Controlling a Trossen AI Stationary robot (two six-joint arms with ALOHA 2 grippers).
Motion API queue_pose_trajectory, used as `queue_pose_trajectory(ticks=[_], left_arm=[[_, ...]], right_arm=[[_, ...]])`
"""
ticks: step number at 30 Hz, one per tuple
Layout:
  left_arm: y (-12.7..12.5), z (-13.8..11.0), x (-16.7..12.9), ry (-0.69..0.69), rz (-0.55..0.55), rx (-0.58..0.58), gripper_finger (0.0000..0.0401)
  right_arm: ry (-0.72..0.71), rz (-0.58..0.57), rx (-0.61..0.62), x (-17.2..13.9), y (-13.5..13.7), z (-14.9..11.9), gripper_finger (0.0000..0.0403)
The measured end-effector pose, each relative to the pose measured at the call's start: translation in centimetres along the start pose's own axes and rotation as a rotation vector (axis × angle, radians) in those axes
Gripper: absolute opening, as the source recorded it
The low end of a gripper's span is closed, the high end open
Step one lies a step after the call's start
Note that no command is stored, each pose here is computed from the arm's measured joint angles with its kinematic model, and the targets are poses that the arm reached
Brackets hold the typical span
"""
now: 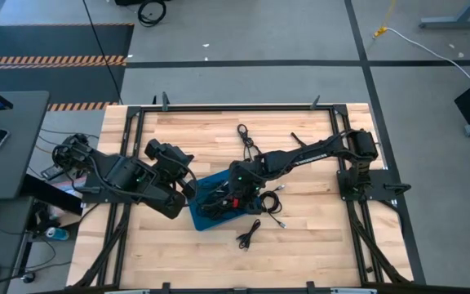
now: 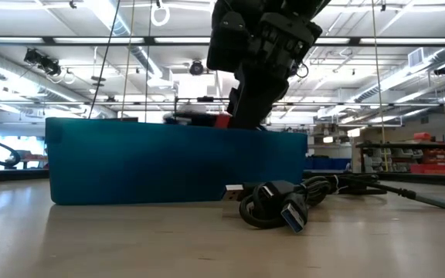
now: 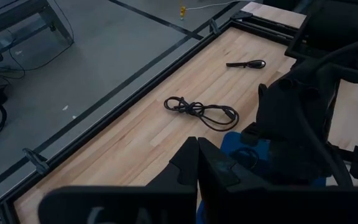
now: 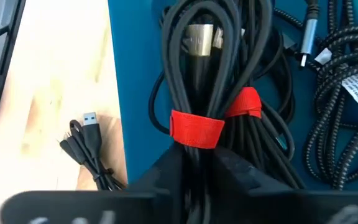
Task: Pick and place USB-C Cables
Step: Put the black charger cable into the blue bin
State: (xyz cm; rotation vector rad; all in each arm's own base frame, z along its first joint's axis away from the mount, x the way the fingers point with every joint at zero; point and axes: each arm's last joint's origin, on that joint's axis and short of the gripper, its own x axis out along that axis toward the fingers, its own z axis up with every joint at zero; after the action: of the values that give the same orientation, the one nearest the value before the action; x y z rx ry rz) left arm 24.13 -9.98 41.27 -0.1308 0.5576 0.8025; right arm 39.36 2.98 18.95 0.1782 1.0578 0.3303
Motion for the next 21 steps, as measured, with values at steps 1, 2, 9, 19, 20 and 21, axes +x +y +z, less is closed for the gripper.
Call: queue_pose_trajectory(ticks=[1,2,9,19,20,21], left_arm=[[0.0,0.0,0.0,0.0,0.0,0.0,0.0005],[0.0,0.0,0.0,0.0,0.0,0.0,0.0005],[0.0,0.0,0.0,0.001,0.0,0.001,0.0005],[0.0,0.0,0.0,0.001,0.0,0.004,0.0005],[0.0,0.0,0.0,0.001,0.0,0.004,0.0005],[0.0,0.0,0.0,0.001,0.0,0.004,0.0005]], right_arm=[[0.0,-0.001,0.0,0.0,0.0,0.0,0.0095],[0.0,-0.003,0.0,0.0,0.0,0.0,0.0104],[-0.004,-0.018,0.013,-1.4,0.4,1.0,0.0115],[-0.138,-0.171,-0.107,-12.0,3.0,5.7,0.0115],[-0.146,-0.212,-0.108,-13.0,3.1,5.8,0.0116],[-0.147,-0.255,-0.104,-13.9,3.1,5.7,0.0116]])
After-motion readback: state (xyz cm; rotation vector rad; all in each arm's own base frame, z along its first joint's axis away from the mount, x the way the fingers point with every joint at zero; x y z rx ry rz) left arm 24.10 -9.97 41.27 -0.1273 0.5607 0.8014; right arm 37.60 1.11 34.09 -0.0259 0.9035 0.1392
